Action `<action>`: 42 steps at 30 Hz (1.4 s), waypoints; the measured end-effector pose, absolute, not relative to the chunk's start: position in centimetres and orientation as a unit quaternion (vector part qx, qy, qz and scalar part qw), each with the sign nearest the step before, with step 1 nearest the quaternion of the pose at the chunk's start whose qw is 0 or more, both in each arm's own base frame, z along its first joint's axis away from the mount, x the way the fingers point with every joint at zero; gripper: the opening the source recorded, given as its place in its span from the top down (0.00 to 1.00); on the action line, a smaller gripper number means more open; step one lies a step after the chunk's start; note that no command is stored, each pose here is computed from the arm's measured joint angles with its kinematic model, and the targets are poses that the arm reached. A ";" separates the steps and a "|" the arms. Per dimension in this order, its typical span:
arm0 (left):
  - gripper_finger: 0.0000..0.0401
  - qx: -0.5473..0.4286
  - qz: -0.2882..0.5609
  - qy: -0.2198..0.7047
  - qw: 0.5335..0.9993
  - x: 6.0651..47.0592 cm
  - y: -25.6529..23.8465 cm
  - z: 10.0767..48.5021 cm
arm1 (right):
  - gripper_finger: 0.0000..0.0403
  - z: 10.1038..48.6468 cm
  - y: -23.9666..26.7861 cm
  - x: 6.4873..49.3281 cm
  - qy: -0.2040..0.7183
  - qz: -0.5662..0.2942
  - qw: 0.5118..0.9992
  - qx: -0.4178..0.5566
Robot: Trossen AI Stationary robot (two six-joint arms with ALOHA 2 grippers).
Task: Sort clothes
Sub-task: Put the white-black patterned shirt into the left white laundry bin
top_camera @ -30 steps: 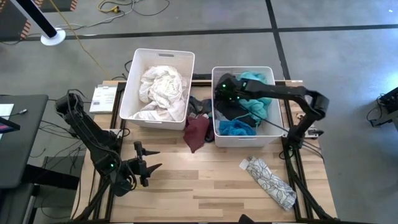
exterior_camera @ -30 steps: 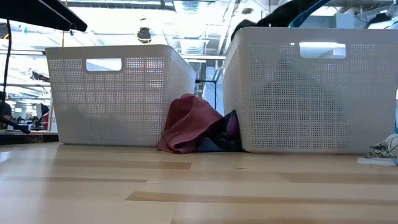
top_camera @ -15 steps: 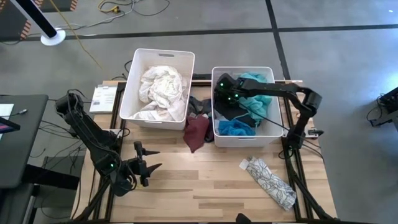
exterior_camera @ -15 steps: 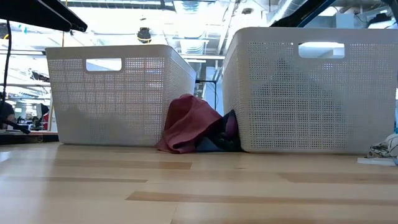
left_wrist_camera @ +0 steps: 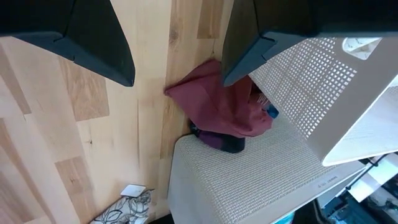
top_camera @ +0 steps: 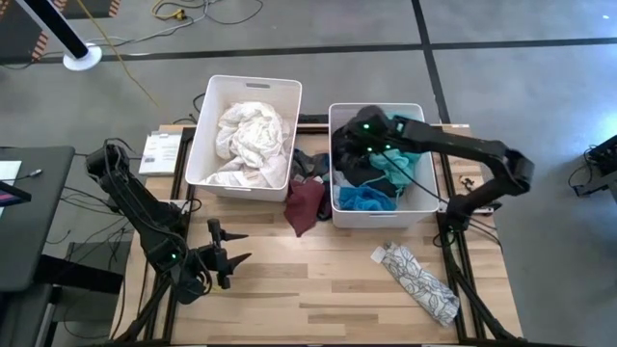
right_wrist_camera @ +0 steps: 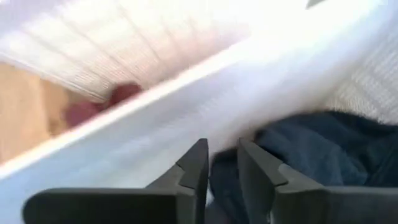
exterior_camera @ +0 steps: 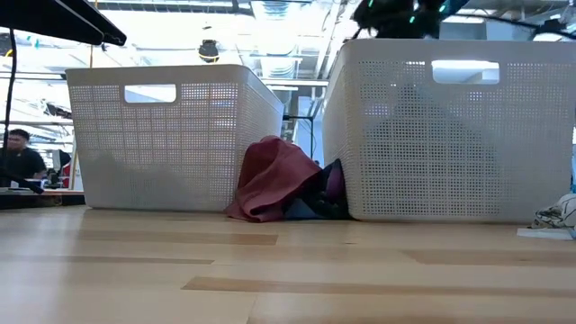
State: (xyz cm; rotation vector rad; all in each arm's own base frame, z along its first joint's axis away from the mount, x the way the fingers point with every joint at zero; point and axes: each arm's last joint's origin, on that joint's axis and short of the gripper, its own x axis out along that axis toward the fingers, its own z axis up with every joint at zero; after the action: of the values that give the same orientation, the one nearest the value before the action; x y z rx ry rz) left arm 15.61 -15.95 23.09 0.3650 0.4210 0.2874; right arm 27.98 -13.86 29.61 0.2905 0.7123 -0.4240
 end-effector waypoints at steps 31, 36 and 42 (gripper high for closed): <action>0.42 0.164 0.157 0.211 0.951 16.8 -15.2 23.3 | 0.56 37.8 4.5 21.8 0.256 0.092 0.957 0.095; 0.42 0.171 0.147 0.207 0.952 17.6 -15.1 23.6 | 0.56 36.9 7.5 21.3 0.304 0.132 0.935 0.124; 0.42 0.174 0.128 0.210 0.954 18.6 -14.7 24.0 | 0.56 34.9 10.5 21.2 0.393 0.119 0.895 0.175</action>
State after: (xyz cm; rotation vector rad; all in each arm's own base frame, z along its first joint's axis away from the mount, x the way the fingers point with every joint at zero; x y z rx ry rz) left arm 18.63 -14.70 24.00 0.3537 0.4269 0.2594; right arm 21.17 10.47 34.87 0.3624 0.8141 0.2465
